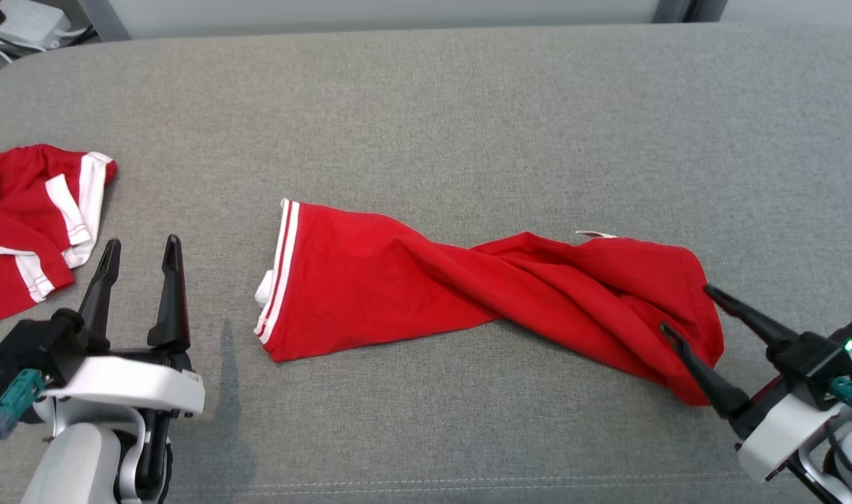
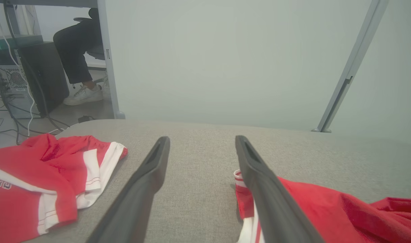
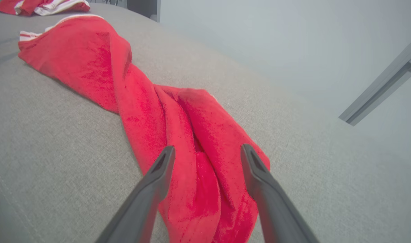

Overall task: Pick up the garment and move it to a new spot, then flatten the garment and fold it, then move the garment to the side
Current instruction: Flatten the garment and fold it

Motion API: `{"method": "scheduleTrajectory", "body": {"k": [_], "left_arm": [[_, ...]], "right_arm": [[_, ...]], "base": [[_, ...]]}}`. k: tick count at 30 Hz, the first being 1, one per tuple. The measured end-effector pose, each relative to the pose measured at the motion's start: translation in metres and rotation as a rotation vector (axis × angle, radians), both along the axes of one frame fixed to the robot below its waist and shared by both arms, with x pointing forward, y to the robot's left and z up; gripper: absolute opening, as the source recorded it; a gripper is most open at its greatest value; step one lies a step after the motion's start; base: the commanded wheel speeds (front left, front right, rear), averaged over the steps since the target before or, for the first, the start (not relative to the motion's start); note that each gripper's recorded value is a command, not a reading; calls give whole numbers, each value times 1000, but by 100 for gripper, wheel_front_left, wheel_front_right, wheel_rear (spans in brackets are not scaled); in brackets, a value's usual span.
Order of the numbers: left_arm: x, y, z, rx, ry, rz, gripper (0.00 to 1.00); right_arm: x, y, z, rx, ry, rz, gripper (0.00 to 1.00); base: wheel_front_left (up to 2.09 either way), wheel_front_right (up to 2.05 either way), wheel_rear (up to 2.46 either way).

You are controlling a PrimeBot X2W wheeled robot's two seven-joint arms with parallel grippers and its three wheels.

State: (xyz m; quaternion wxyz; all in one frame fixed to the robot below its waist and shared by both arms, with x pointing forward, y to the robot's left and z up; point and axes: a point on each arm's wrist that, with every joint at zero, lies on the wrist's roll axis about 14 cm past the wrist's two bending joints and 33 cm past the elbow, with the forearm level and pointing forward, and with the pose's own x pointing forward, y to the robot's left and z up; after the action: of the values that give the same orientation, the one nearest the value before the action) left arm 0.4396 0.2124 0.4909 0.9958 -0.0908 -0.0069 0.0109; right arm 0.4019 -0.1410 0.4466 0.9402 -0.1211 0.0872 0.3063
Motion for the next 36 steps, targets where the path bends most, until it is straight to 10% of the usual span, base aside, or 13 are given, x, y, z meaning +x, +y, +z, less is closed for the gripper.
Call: {"method": "scheduleTrajectory", "body": {"k": [16, 36], "left_arm": [[-37, 12, 25, 35, -16, 30, 100], [-71, 21, 25, 62, 8, 78, 100]], "right_arm": [[20, -78, 84, 367, -235, -494, 100], [-29, -32, 24, 336, -4, -460, 100]], "base": [[0, 0, 0], [0, 0, 0]]}}
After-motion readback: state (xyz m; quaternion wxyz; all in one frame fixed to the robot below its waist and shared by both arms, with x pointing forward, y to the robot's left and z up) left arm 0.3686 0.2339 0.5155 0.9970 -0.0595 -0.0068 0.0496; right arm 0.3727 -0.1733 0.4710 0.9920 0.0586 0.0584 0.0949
